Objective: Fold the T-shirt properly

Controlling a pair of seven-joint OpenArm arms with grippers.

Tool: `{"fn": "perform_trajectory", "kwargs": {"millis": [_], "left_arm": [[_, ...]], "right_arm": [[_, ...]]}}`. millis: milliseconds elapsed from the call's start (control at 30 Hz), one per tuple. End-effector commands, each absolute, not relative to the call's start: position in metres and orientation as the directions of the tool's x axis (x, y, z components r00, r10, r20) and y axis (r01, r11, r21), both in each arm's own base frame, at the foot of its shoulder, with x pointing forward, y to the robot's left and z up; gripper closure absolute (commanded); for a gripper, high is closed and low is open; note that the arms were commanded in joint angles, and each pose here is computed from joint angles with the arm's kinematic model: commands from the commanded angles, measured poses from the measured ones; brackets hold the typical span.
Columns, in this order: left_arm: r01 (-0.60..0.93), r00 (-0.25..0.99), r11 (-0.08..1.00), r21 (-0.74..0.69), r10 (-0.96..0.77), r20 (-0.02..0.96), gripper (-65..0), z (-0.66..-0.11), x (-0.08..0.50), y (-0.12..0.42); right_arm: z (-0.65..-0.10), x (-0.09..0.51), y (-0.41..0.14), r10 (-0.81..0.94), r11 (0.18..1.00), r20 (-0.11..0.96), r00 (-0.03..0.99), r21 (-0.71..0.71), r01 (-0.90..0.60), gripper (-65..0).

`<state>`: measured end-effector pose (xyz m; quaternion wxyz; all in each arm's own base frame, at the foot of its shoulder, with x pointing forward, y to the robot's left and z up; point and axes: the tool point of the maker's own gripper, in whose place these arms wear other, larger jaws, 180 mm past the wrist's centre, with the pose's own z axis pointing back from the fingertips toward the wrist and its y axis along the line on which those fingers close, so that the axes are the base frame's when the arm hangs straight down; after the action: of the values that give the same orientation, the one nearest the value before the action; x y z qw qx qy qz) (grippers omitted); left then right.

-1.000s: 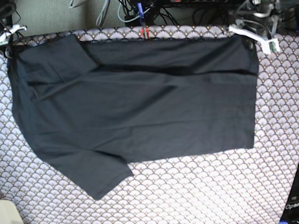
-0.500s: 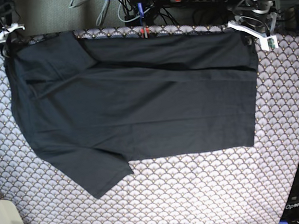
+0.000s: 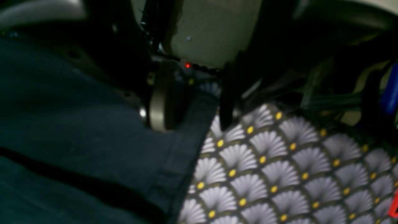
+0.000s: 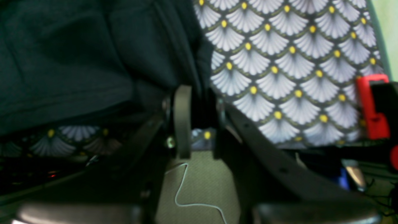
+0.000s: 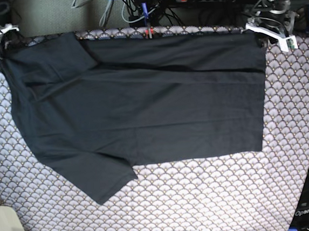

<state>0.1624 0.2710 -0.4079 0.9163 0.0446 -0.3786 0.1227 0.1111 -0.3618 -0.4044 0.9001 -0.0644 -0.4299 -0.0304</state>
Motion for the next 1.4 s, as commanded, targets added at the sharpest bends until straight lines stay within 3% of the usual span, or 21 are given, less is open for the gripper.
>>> {"fn": "perform_trajectory", "kwargs": {"millis": [0,333,667,1033,1367], "left_arm": [[-0.234,0.661,0.972,-0.009,0.166,0.732,-23.6,-0.397,0.168,0.272],[-0.201,0.619,0.978,-0.056,0.171,0.767,-23.6,-0.386,0.166,0.278],[-0.24,0.605,0.97,-0.022,0.167,0.778,-23.6,-0.378,0.161,0.3],[-0.289,0.644,0.957,-0.025,0.214,0.734,-23.6,-0.404,0.144,0.314],[-0.272,0.62,0.962,-0.027,0.197,0.759,-23.6,-0.391,0.153,0.309]], "right_arm": [[-0.387,0.113,-0.379,0.024,0.982,0.802,0.597,-0.13,0.135,-12.2],[-0.386,0.105,-0.388,0.026,0.974,0.794,0.607,-0.156,0.162,-12.2],[-0.428,0.101,-0.364,0.155,0.955,0.648,0.745,-0.29,0.054,-12.3],[-0.388,0.103,-0.377,0.112,0.913,0.761,0.639,-0.333,0.236,-12.3],[-0.341,0.123,-0.356,0.179,0.885,0.812,0.555,-0.38,0.27,-12.2]]}}
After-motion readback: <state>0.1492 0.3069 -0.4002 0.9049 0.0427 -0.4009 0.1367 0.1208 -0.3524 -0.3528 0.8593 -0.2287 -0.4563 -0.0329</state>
